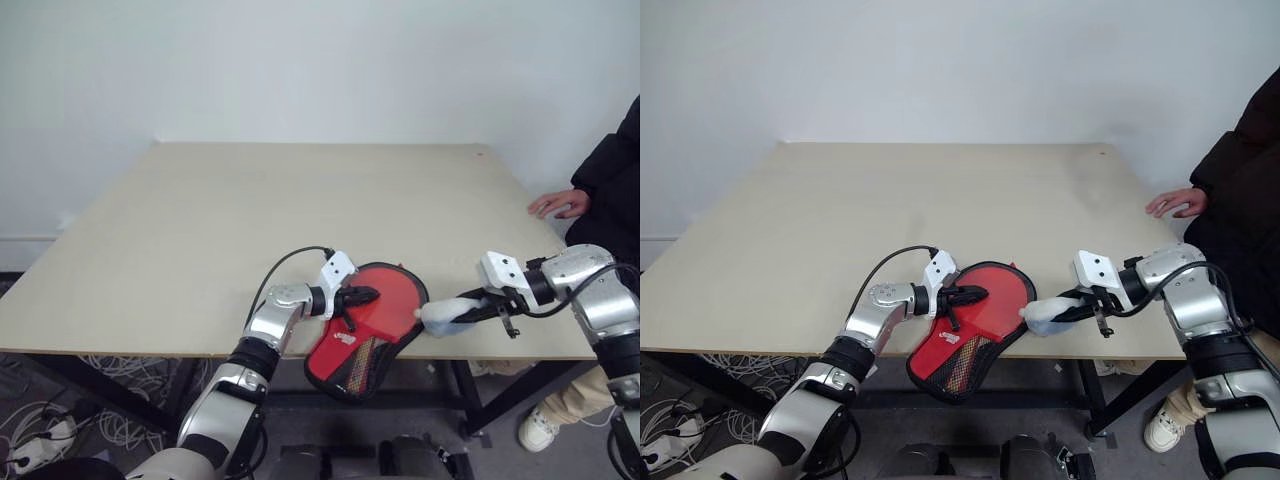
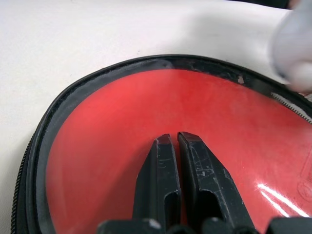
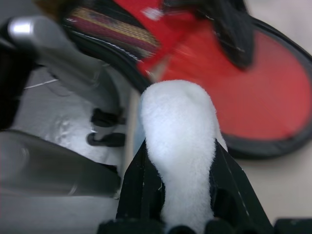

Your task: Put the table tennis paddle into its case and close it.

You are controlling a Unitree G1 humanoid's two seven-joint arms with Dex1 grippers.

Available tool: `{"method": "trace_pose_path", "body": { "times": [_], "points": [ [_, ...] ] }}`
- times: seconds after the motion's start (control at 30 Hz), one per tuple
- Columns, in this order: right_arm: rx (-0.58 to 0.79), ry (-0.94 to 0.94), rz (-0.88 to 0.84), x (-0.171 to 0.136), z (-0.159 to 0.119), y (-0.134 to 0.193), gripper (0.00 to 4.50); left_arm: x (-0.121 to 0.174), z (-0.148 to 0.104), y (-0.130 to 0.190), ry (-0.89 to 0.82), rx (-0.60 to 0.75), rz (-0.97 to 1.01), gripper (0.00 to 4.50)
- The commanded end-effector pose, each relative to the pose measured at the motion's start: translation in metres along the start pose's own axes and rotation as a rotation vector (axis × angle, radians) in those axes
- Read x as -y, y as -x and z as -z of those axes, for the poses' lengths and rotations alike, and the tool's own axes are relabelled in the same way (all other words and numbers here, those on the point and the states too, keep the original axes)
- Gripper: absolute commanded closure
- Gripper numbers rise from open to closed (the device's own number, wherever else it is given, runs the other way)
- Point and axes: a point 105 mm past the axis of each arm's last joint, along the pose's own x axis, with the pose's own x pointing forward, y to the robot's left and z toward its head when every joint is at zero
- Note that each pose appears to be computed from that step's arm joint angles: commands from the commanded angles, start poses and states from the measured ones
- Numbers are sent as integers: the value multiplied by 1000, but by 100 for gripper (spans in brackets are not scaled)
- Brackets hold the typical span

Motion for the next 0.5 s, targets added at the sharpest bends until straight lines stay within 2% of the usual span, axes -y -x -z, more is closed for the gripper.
{"method": "trace_pose_path", "body": {
  "times": [0.03,0.5],
  "points": [
    [45,35,-78,-16,-15,-6,406,8,27,-3,52,-85,24,436],
    [114,15,-184,-49,-30,-44,406,8,26,-3,51,-81,18,436]
  ]
}}
